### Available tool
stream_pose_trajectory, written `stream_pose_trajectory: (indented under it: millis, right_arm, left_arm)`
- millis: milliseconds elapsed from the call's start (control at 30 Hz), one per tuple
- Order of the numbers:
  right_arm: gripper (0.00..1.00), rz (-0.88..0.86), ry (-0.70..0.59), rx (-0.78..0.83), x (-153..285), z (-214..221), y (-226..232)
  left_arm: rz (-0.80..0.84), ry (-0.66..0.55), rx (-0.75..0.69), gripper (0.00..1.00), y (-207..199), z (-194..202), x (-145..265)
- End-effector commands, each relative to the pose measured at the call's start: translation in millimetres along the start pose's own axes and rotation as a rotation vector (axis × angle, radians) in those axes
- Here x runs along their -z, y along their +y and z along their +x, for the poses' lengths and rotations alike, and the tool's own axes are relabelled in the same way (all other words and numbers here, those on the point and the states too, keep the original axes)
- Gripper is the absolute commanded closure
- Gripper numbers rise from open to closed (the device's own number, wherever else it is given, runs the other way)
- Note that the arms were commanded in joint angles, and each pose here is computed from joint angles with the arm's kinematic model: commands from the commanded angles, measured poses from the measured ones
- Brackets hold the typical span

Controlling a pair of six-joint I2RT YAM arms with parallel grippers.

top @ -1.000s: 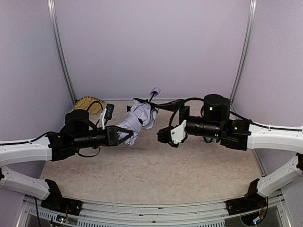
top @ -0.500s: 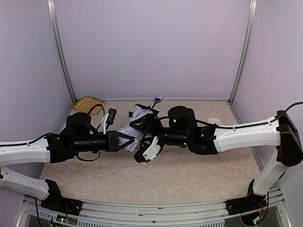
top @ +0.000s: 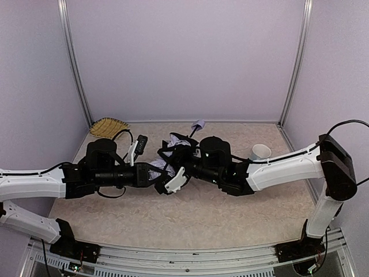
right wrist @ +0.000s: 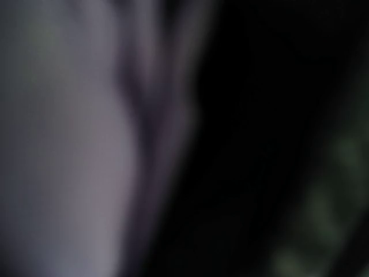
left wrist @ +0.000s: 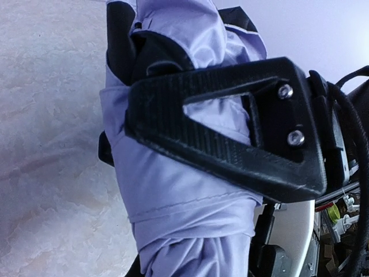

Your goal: Put away the umbrella

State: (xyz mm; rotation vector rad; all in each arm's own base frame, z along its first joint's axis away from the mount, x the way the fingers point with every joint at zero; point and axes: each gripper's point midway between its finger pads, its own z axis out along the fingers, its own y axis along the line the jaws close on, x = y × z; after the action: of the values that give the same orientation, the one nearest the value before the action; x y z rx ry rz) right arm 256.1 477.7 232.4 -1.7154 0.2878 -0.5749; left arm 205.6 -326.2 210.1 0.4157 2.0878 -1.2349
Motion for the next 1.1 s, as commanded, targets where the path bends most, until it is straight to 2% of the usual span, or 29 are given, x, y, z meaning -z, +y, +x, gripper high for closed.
stream_pose_trajectory:
  millis: [0, 67, 133, 167, 267, 333, 433, 567, 633, 700, 800, 867, 933, 1067]
  right_arm:
    - [0.65, 0.084, 0.016, -0.127, 8, -3, -18]
    - [0.74, 0.088, 0.006, -0.240, 13, -3, -18]
    - [0.80, 0.095, -0.011, -0.392, 18, -3, -18]
    - [0.82, 0.088, -0.024, -0.486, 20, -2, -16]
    - [0.86, 0.029, -0.093, -0.796, 23, -1, -3]
    - [0.88, 0.003, -0.156, -0.983, 24, 1, 4]
    - [0.92, 0.000, -0.272, -1.257, 25, 15, -6]
    - [0.98, 0.091, -0.444, -1.489, 26, 63, -79]
    - [0.98, 0.155, -0.541, -1.549, 34, 82, -128]
    - [0.98, 0.209, -0.640, -1.533, 45, 86, -173]
    - [0.99, 0.256, -0.788, -1.541, 68, 81, -205]
    - [0.99, 0.271, -0.817, -1.573, 74, 76, -193]
    - [0.99, 0.257, -0.745, -1.643, 61, 75, -152]
    - [1.00, 0.074, -0.413, -1.794, 15, 54, 9]
  left_arm:
    - [0.125, -0.126, -0.113, 0.66, -45, -40, 10]
    - [0.099, -0.162, -0.168, 0.40, -47, -49, 16]
    - [0.057, -0.219, -0.230, 0.24, -49, -64, 29]
    - [0.033, -0.259, -0.261, 0.18, -51, -73, 38]
    - [-0.031, -0.402, -0.337, 0.08, -59, -103, 77]
    - [-0.064, -0.491, -0.392, 0.04, -64, -117, 103]
    - [-0.125, -0.548, -0.434, 0.03, -58, -125, 121]
    - [-0.245, -0.559, -0.434, 0.03, -39, -131, 129]
    - [-0.286, -0.568, -0.436, 0.03, -32, -136, 132]
    - [-0.308, -0.577, -0.436, 0.03, -26, -139, 135]
    - [-0.311, -0.575, -0.435, 0.03, -22, -142, 134]
    - [-0.319, -0.571, -0.430, 0.03, -17, -143, 132]
    - [-0.318, -0.562, -0.426, 0.03, -13, -143, 129]
    - [-0.320, -0.537, -0.425, 0.03, -5, -141, 123]
